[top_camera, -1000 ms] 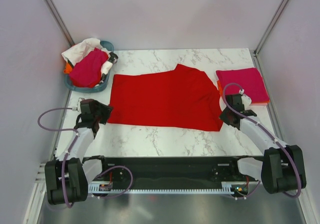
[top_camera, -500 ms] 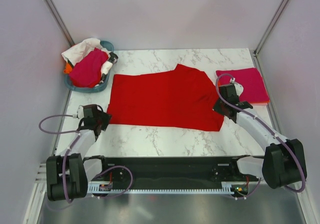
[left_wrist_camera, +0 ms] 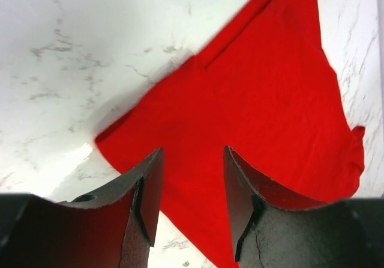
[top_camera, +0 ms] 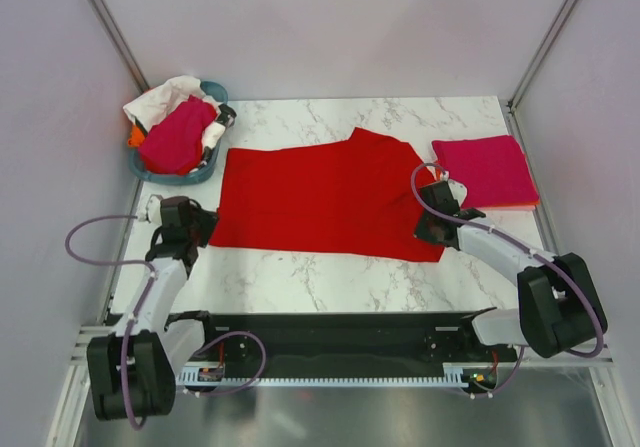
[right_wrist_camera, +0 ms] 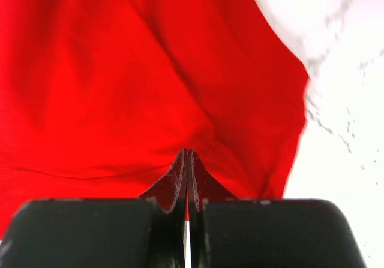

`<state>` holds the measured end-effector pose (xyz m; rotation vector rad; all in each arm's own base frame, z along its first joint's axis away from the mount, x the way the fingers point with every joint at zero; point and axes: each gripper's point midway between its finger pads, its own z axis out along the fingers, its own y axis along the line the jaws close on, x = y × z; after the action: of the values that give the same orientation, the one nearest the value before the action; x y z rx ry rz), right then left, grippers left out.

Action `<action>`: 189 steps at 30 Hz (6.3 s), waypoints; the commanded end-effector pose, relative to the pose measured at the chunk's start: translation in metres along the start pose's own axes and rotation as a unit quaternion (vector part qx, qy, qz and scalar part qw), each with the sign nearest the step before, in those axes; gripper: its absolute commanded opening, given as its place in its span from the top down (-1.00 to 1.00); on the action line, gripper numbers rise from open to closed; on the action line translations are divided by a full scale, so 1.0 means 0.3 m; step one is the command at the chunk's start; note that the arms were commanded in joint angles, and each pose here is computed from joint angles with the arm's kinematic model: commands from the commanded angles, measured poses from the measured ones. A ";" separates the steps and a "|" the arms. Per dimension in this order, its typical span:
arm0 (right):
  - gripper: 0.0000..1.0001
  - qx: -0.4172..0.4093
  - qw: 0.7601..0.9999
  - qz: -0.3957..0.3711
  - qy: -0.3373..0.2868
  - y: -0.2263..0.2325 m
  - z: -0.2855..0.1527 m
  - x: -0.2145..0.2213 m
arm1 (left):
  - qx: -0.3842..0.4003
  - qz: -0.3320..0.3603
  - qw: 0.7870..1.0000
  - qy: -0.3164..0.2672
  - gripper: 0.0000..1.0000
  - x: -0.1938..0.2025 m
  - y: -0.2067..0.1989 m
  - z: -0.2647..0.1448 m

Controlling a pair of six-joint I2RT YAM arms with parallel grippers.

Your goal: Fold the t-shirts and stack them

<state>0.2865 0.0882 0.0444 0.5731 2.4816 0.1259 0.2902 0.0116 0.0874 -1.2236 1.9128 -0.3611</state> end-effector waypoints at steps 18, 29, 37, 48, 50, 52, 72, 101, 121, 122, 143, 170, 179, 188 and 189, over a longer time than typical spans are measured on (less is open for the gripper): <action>0.57 0.004 0.999 0.007 -0.051 -0.048 -0.046 -0.028 | 0.114 0.151 0.977 0.095 -0.04 0.220 -0.417 0.006; 0.25 -0.065 0.989 0.129 -0.035 -0.076 -0.113 0.152 | 0.092 0.087 0.992 0.004 -0.12 0.130 -0.221 -0.098; 0.17 -0.074 0.976 0.204 -0.035 -0.101 -0.122 0.219 | 0.071 0.062 0.995 -0.025 -0.13 0.111 -0.120 -0.123; -0.08 -0.009 0.966 0.245 -0.081 -0.168 -0.066 0.181 | 0.042 0.061 0.997 -0.036 -0.14 0.103 -0.076 -0.107; -0.03 0.000 0.962 0.256 -0.093 -0.183 -0.061 0.172 | 0.035 0.062 0.997 -0.043 -0.15 0.094 -0.067 -0.105; -0.01 0.012 0.959 0.264 -0.101 -0.205 -0.051 0.174 | 0.031 0.061 0.997 -0.046 -0.15 0.091 -0.060 -0.103; 1.00 -0.008 0.948 0.268 -0.173 -0.171 -0.092 0.034 | -0.056 0.013 0.998 -0.025 -0.16 0.131 0.085 -0.013; 1.00 -0.016 0.947 0.276 -0.166 -0.163 -0.096 0.038 | -0.100 -0.035 0.994 -0.007 0.95 0.178 0.167 0.088; 1.00 -0.094 0.905 0.299 -0.288 0.067 -0.410 -0.410 | 0.039 -0.084 0.995 -0.037 0.95 -0.121 -0.271 -0.088; 1.00 -0.113 0.899 0.297 -0.302 0.106 -0.479 -0.476 | 0.053 -0.081 0.994 -0.041 0.95 -0.147 -0.309 -0.109; 1.00 -0.281 0.781 0.285 -0.480 0.126 -1.354 -0.865 | 0.286 -0.086 0.943 -0.146 0.95 -0.533 -0.777 -0.784; 1.00 -0.415 0.758 0.267 -0.426 0.485 -1.075 -1.511 | 0.333 -0.112 0.934 -0.069 0.95 -0.729 -1.353 -0.276; 1.00 -0.441 0.781 0.253 -0.364 0.432 -0.828 -1.455 | 0.317 -0.100 0.942 -0.042 0.95 -0.636 -1.269 -0.049; 1.00 -0.366 0.846 0.283 -0.266 0.279 -0.430 -1.132 | 0.289 -0.087 0.953 0.022 0.95 -0.389 -0.986 0.158; 1.00 -0.346 0.857 0.290 -0.250 0.242 -0.361 -1.072 | 0.292 -0.082 0.953 0.022 0.95 -0.377 -0.971 0.146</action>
<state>0.5159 0.0242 0.2933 0.9343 1.6095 0.9224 0.5380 -0.0241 0.2511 -1.1187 1.6833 -0.9069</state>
